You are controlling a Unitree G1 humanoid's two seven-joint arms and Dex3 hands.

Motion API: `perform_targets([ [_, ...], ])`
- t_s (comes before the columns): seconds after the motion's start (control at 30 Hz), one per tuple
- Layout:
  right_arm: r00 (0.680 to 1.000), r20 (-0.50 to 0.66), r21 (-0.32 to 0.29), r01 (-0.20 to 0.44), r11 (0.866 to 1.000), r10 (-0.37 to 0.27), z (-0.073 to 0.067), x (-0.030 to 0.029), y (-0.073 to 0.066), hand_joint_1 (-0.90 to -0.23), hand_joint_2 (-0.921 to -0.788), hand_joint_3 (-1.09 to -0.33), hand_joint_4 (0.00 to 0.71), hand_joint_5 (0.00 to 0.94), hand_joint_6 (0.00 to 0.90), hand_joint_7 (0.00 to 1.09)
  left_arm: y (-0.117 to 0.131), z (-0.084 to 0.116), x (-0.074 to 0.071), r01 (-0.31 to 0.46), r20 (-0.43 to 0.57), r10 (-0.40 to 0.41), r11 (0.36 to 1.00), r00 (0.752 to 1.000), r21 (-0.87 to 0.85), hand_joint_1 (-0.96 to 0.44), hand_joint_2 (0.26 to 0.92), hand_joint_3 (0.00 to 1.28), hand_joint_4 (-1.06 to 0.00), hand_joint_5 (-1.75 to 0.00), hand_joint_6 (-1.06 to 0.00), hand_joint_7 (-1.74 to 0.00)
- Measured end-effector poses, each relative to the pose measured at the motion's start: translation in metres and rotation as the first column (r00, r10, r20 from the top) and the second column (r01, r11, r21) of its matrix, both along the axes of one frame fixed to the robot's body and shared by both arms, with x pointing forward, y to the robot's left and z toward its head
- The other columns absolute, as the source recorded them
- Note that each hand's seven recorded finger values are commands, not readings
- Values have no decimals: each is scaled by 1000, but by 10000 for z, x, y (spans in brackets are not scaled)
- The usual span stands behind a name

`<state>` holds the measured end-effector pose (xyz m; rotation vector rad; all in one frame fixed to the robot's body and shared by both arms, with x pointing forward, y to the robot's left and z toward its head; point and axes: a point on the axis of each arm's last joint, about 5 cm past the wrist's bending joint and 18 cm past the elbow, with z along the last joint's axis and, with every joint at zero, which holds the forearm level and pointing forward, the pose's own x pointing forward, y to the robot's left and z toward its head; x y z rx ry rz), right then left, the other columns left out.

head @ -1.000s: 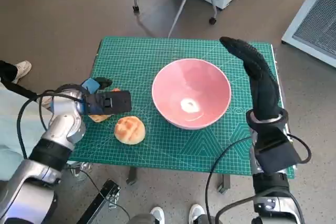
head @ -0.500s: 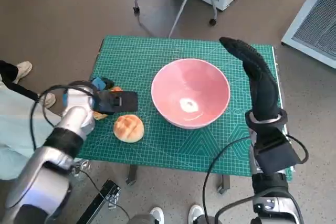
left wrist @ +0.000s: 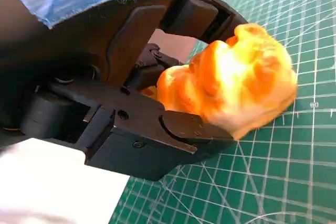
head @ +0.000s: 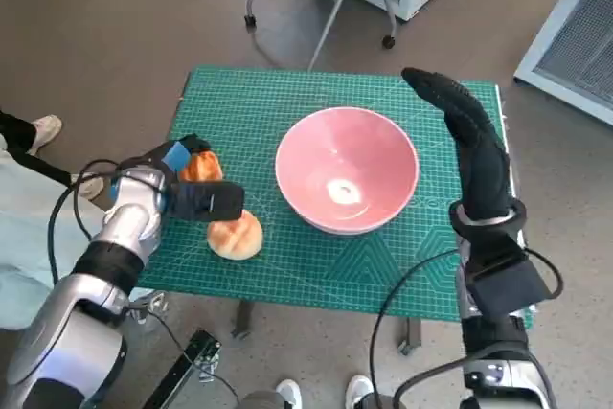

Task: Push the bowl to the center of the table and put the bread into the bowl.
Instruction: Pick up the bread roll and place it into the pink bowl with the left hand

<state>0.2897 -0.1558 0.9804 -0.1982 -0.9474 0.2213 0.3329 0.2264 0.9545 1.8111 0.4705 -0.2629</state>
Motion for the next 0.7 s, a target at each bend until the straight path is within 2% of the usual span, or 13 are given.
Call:
perform_targets([
  [0.2,1000,2,0,0,1000,0,1,-1,-1,-594,-921,-843,306,32,-1,864,10,11,3,2,2,-2,1000,1000,-11,343,920,452,-262,-1670,-361,-422],
  [0.27,1000,1,0,0,1000,0,0,-1,-1,-595,-921,-843,306,32,-1,860,14,32,6,-1,4,2,1000,1000,-19,346,920,394,-324,-1607,-375,-421],
  [0.4,1000,3,-1,0,1000,0,-1,-3,-2,-596,-921,-845,307,33,-1,855,19,121,13,-6,16,6,999,1000,-37,349,921,336,-387,-1541,-463,-484],
  [0.53,1000,5,0,0,1000,0,-5,-3,-3,-590,-921,-848,306,34,-1,853,-4,235,12,15,52,-11,998,999,-69,352,921,285,-443,-1483,-517,-635],
  [0.57,1000,4,0,0,1000,0,-6,-3,-3,-588,-921,-849,306,34,-1,852,-15,277,14,24,69,-19,997,997,-76,228,921,269,-465,-1492,-495,-834],
  [0.63,1000,2,0,1,1000,-1,-11,-2,-3,-585,-921,-850,306,34,-1,852,-32,367,14,41,108,-31,995,994,-90,118,921,251,-472,-1505,-492,-1000],
  [0.7,1000,0,0,1,1000,-1,-15,0,-3,-583,-921,-850,305,34,-1,851,-49,477,10,61,160,-44,993,986,-105,62,916,237,-474,-1499,-520,-1073],
])
